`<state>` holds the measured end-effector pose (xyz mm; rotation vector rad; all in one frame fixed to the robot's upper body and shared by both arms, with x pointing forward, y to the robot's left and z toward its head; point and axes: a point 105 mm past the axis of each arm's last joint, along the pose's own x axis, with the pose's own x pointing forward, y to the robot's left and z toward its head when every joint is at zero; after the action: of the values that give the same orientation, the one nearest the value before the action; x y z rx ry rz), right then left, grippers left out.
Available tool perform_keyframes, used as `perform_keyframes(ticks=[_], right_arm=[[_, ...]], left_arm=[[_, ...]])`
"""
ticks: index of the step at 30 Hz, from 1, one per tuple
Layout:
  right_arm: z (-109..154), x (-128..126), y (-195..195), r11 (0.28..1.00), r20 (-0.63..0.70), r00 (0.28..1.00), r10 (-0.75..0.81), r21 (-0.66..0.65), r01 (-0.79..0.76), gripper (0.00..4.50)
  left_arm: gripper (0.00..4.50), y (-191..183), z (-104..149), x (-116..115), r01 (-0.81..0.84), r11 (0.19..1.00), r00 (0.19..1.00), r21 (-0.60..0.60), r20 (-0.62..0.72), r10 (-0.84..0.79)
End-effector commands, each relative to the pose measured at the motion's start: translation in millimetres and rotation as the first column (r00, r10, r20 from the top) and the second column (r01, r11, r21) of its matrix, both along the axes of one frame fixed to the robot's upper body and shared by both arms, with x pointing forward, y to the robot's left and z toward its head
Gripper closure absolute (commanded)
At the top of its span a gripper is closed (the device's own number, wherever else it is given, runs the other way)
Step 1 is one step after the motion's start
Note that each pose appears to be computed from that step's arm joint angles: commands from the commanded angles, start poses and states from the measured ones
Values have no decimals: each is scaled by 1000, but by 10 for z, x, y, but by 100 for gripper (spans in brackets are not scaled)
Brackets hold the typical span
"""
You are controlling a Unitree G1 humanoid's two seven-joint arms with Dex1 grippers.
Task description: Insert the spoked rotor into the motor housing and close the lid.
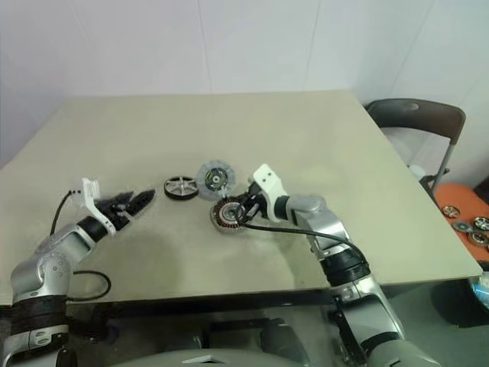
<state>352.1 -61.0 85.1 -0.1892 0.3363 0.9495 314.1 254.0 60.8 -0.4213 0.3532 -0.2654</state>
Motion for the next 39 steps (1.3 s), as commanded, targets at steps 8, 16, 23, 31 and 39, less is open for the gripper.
perform_keyframes(ticks=[8, 16, 23, 31, 39], right_arm=[[255, 203, -295, 999, 103, 993, -48, -16, 50, 447], [230, 184, -291, 998, 101, 993, -55, -18, 57, 447], [219, 173, -305, 998, 101, 993, -62, -19, 65, 447], [181, 167, -309, 997, 97, 992, -75, -23, 77, 450], [134, 137, -342, 995, 90, 992, -92, -29, 95, 450]], left_arm=[[0, -356, 291, 154, 71, 945, 993, -318, -66, -97], [0, -457, 298, 373, 31, 925, 992, -379, -101, -75], [0, -463, 219, 412, -19, 911, 987, -413, -154, -49], [87, -565, 178, 442, -19, 899, 978, -438, -194, -73], [362, -581, 157, 438, -29, 895, 970, -445, -227, -82]])
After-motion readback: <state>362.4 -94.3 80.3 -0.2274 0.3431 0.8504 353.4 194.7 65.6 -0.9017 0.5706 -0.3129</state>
